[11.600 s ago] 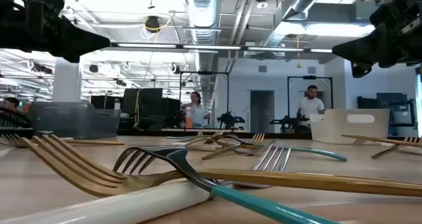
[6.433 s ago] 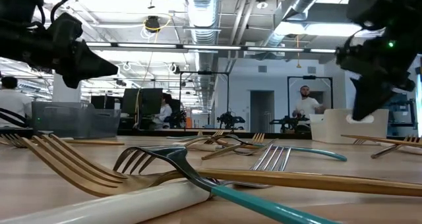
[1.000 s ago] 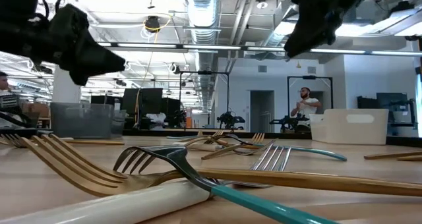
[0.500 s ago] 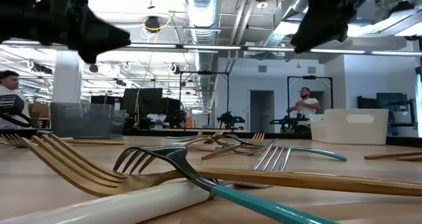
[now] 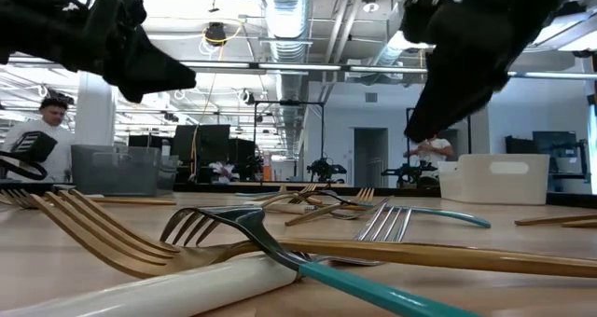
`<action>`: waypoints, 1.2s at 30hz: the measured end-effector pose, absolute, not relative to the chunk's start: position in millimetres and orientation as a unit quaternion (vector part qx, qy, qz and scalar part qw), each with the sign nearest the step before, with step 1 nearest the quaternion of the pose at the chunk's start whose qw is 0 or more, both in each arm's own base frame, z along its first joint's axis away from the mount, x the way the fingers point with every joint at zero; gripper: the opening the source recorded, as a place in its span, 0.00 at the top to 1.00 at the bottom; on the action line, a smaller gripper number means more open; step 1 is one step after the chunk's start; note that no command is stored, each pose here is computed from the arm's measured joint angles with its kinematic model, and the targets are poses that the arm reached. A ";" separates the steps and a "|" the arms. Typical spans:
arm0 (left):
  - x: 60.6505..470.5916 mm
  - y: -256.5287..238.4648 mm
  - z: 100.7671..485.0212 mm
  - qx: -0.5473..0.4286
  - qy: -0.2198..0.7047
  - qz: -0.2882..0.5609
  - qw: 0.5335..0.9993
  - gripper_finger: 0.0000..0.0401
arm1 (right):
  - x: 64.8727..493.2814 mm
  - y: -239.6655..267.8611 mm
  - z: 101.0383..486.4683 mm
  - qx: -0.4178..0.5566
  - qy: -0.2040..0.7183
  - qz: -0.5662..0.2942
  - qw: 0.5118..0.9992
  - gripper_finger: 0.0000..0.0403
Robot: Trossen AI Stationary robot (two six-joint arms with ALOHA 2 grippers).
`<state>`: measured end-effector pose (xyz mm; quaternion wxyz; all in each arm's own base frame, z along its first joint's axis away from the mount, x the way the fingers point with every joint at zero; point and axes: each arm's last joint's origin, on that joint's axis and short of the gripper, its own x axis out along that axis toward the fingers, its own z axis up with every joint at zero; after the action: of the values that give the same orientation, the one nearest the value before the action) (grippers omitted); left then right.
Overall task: Sort silverware by color (type)
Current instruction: Put the blue fork into the top black bin
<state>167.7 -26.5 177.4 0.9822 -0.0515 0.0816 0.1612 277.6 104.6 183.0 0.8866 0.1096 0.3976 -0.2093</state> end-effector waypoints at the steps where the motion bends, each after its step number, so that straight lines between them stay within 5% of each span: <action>1: 169.5 -27.8 176.9 -0.049 0.085 0.160 0.982 0.70 | 279.8 104.8 179.6 0.110 0.398 -0.210 0.886 0.52; 36: 188.6 -35.5 146.9 -0.081 0.196 0.167 0.963 0.70 | 308.0 107.5 150.5 0.126 0.388 -0.165 0.898 0.51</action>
<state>188.6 -35.5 146.9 0.9628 -0.0815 0.1964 0.1667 308.0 107.5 150.5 0.8979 0.1260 0.3884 -0.1645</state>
